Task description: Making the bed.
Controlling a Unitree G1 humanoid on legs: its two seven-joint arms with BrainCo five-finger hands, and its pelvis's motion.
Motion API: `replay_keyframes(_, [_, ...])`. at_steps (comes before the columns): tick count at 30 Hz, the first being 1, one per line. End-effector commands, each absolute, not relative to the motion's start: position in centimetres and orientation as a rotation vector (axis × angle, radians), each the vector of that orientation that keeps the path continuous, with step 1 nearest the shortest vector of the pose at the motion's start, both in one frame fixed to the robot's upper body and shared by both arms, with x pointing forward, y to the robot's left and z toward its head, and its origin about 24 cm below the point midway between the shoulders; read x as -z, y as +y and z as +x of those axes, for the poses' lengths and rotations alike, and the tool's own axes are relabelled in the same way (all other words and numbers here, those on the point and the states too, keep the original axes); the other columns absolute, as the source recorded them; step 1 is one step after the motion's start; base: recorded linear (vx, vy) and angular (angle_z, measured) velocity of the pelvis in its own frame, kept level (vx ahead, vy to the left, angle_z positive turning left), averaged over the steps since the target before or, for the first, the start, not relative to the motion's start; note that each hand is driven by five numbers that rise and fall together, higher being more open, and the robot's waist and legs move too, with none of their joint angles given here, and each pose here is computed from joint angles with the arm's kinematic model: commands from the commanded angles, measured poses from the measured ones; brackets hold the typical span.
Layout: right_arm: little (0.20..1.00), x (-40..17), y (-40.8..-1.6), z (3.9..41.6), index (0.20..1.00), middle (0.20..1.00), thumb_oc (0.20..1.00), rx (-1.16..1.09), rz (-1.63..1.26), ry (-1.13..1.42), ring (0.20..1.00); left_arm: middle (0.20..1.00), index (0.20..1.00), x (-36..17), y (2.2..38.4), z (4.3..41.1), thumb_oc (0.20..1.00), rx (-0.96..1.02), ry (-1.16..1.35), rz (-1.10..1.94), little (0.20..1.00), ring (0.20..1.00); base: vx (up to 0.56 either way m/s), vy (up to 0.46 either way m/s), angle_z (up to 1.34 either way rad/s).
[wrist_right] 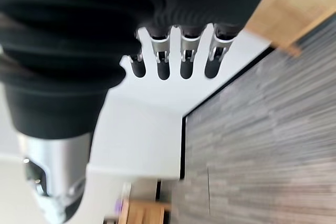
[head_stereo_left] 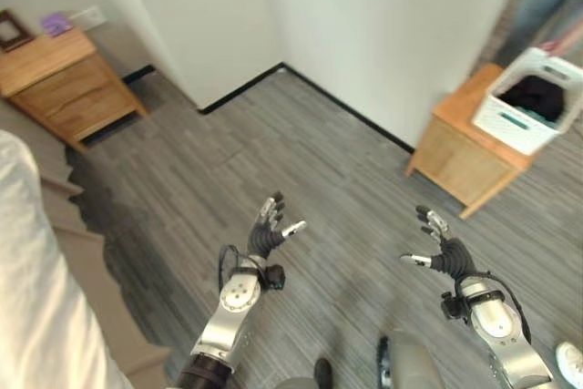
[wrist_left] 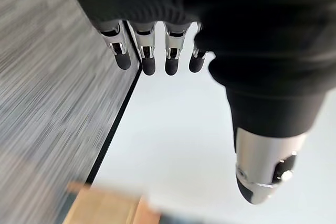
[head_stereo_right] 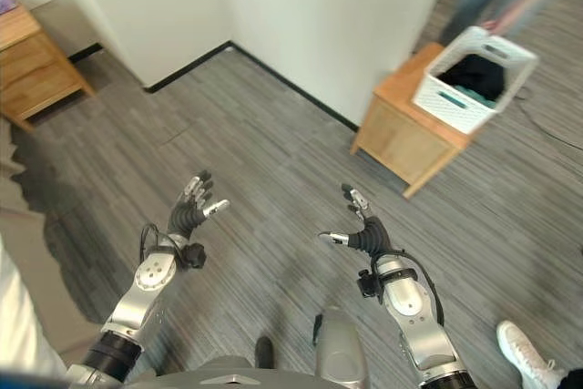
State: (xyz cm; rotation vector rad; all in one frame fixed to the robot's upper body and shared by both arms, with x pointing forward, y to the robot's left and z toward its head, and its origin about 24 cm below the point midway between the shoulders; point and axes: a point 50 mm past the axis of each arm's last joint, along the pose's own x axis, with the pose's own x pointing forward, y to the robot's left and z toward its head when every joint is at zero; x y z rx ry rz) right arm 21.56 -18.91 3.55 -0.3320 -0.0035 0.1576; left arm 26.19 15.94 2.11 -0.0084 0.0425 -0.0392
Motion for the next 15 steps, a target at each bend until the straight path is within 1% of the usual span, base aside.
replay_keyframes(1, [1.000,-6.6,-18.1,23.0,1.000,1.000,1.000,-0.138,-0.276,-0.179,1.000,1.000,1.000,-2.9,17.2,24.7,1.000,0.040,-0.024,0.049,1.000,1.000,0.24,-0.172,1.38])
replay_keyframes(4, [1.000,-6.8,-18.1,23.0,1.000,1.000,1.000,-0.156,-0.289,-0.181,1.000,1.000,1.000,-2.5,18.1,24.4,1.000,0.009,-0.007,0.047,1.000,1.000,0.24,-0.200,1.65])
replay_keyframes(5, [1.000,-6.7,-17.9,23.1,1.000,1.000,1.000,-0.168,-0.288,-0.179,1.000,1.000,1.000,-2.2,18.5,24.1,1.000,-0.008,0.007,0.044,1.000,1.000,0.41,-0.370,1.34])
replay_keyframes(6, [1.000,-6.7,-17.9,23.3,1.000,1.000,1.000,-0.180,-0.292,-0.173,1.000,1.000,1.000,-1.3,18.9,23.0,1.000,-0.039,0.045,0.005,1.000,1.000,0.24,-0.240,1.13])
replay_keyframes(7, [1.000,-6.6,-17.9,23.3,1.000,1.000,1.000,-0.180,-0.292,-0.173,1.000,1.000,1.000,-1.3,18.9,23.0,1.000,-0.040,0.046,0.005,1.000,1.000,0.19,-0.225,1.00])
replay_keyframes(12, [1.000,-7.1,-18.2,23.6,1.000,1.000,1.000,-0.175,-0.311,-0.189,1.000,1.000,1.000,-0.6,19.9,22.0,1.000,-0.110,0.074,-0.054,1.000,1.000,0.08,-0.186,0.44])
replay_keyframes(15, [1.000,-7.0,-18.6,23.5,1.000,1.000,1.000,-0.161,-0.325,-0.174,1.000,1.000,1.000,-0.1,20.4,21.4,1.000,-0.125,0.100,-0.056,1.000,1.000,0.13,-0.037,0.72])
